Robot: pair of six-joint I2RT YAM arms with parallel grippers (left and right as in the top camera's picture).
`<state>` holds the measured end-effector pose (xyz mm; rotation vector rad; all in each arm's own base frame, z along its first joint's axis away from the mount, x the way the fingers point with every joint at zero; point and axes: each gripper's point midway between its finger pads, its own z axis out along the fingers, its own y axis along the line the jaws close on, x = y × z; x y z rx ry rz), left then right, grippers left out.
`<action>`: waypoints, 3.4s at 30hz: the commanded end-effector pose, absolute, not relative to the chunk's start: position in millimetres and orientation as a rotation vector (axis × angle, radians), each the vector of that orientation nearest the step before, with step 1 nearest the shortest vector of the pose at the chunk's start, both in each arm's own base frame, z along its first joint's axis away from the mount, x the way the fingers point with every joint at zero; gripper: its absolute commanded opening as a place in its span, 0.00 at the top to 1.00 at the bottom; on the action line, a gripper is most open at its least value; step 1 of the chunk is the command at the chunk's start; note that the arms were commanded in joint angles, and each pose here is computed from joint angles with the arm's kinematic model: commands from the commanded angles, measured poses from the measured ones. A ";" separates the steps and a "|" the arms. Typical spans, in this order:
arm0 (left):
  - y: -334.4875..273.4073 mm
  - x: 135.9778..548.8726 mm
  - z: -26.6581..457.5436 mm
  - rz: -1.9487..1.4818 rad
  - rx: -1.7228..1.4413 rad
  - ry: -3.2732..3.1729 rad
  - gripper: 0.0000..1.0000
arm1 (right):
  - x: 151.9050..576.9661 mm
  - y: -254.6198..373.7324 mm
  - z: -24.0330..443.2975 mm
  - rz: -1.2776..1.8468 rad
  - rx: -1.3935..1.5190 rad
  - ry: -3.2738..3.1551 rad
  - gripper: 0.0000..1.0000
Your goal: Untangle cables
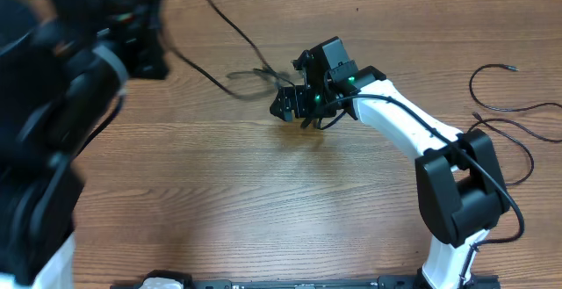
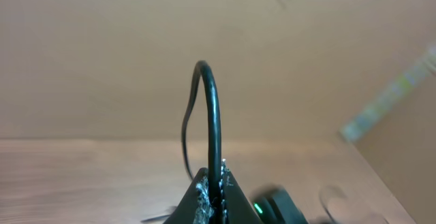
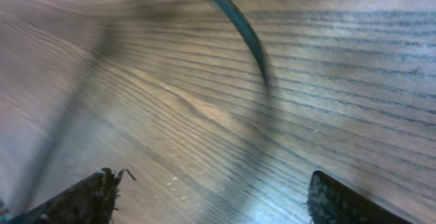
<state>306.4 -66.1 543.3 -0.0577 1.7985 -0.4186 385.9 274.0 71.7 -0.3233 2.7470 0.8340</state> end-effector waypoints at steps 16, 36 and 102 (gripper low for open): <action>45.5 249.6 547.5 -0.008 -0.579 1.672 0.96 | 395.5 257.7 47.8 0.692 -0.138 2.806 0.27; 44.7 280.9 516.1 0.034 -0.619 1.787 0.96 | 390.1 275.9 85.7 1.018 -0.026 2.837 0.00; 46.3 281.5 521.6 -0.025 -0.699 1.733 0.96 | 375.9 362.1 23.2 0.353 -0.615 2.568 0.90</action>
